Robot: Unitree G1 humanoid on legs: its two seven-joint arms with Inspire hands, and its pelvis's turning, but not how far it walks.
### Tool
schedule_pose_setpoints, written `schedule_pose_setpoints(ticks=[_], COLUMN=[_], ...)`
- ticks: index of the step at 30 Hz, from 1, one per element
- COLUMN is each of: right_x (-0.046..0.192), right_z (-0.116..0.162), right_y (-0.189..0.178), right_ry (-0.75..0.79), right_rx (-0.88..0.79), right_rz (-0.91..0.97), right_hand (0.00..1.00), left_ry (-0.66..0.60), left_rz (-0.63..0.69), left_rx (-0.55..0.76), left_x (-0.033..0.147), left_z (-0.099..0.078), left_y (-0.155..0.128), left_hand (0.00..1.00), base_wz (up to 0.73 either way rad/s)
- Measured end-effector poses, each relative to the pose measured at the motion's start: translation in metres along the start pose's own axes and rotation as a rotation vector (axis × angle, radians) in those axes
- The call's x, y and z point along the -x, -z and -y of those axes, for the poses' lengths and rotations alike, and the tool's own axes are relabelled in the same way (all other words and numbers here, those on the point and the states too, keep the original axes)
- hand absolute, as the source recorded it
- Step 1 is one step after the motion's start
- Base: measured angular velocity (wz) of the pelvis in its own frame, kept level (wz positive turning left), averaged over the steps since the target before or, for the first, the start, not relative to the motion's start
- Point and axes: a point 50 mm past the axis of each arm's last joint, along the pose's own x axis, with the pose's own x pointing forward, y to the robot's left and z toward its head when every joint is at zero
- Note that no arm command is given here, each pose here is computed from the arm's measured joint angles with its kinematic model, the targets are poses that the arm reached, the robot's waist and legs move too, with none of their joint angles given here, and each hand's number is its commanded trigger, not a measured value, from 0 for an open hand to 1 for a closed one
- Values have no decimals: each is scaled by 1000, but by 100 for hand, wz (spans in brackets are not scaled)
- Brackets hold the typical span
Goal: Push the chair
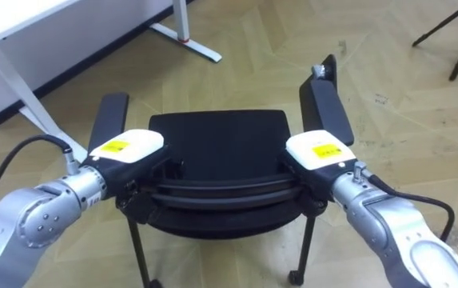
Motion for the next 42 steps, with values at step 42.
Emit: schedule_pose_setpoints(ticks=[42], right_x=[-3], right_z=[-14], right_y=[-12], right_ry=[30], right_rx=[-60], right_rz=[100], right_hand=[100], left_ry=[47], left_rz=[-26], left_rx=[21], left_x=[11], left_z=[9], left_y=[22], left_hand=[100], base_wz=[-1])
